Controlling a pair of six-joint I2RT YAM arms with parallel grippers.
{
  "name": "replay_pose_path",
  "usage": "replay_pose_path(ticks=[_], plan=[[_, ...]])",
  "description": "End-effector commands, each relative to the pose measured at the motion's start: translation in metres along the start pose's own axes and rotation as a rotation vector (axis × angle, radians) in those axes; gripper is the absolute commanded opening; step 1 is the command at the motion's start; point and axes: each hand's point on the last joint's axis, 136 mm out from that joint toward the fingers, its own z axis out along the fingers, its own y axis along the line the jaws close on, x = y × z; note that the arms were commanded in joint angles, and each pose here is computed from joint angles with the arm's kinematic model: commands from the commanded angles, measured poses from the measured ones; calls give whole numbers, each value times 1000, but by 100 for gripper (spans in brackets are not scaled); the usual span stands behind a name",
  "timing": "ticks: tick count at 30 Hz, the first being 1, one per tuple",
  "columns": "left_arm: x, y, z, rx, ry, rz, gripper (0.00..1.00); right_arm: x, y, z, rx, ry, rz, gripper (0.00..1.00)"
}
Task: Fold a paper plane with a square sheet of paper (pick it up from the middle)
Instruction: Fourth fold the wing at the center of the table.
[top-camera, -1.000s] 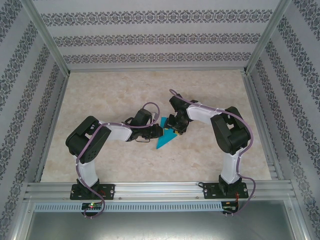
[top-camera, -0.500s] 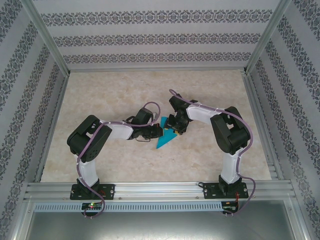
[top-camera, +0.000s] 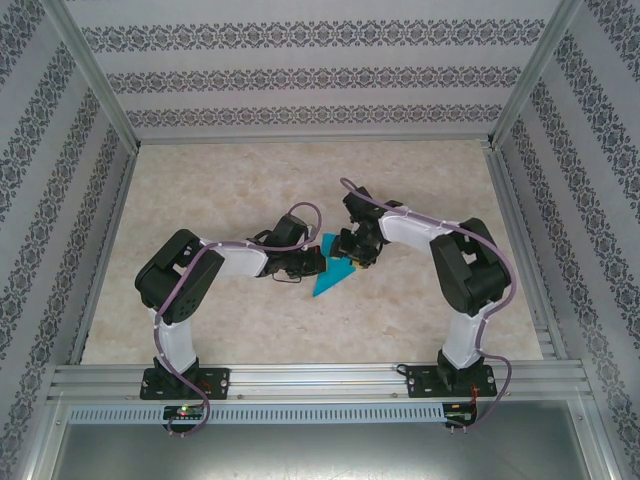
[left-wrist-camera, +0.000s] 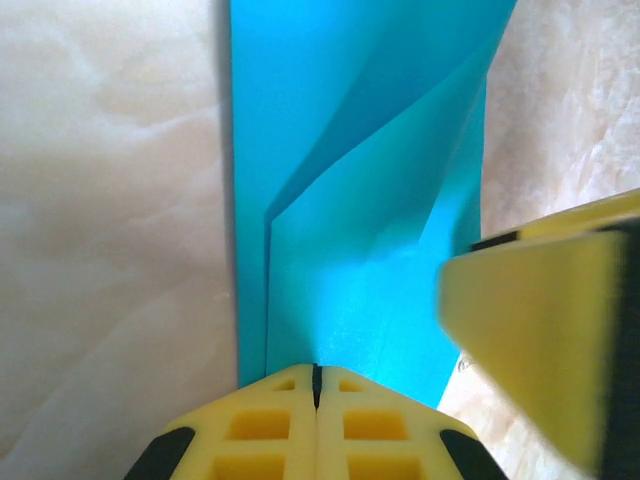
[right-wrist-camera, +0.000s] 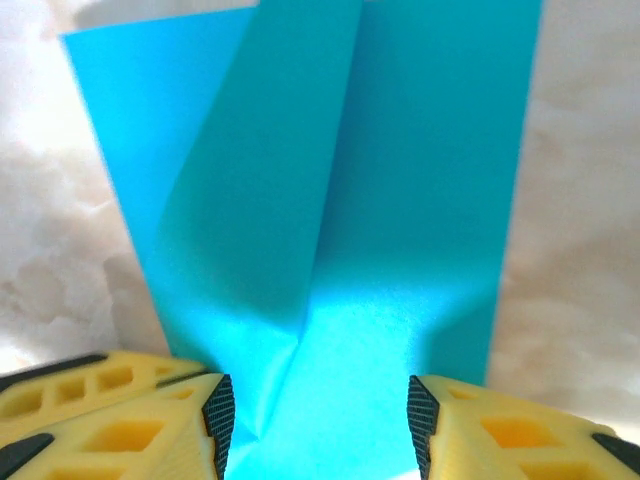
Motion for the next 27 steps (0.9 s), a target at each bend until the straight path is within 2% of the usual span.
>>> replay_pose_path(ticks=[1, 3, 9, 12, 18, 27], plan=[[39, 64, 2, -225, 112, -92, 0, -12, 18, -43, -119, -98, -128, 52], [38, 64, 1, -226, 106, -91, 0, -12, 21, -49, -160, -118, -188, 49], [36, 61, -2, -219, 93, -81, 0, -4, 31, -30, -293, -99, -317, 22], [37, 60, -3, -215, 97, -62, 0, -5, 39, -19, -357, -84, -340, 15], [35, 56, -5, -197, 95, -54, 0, -4, 46, 4, -426, -26, -323, 9], [37, 60, -6, -212, 110, -58, 0, 4, 24, 36, -345, 45, -324, 7]])
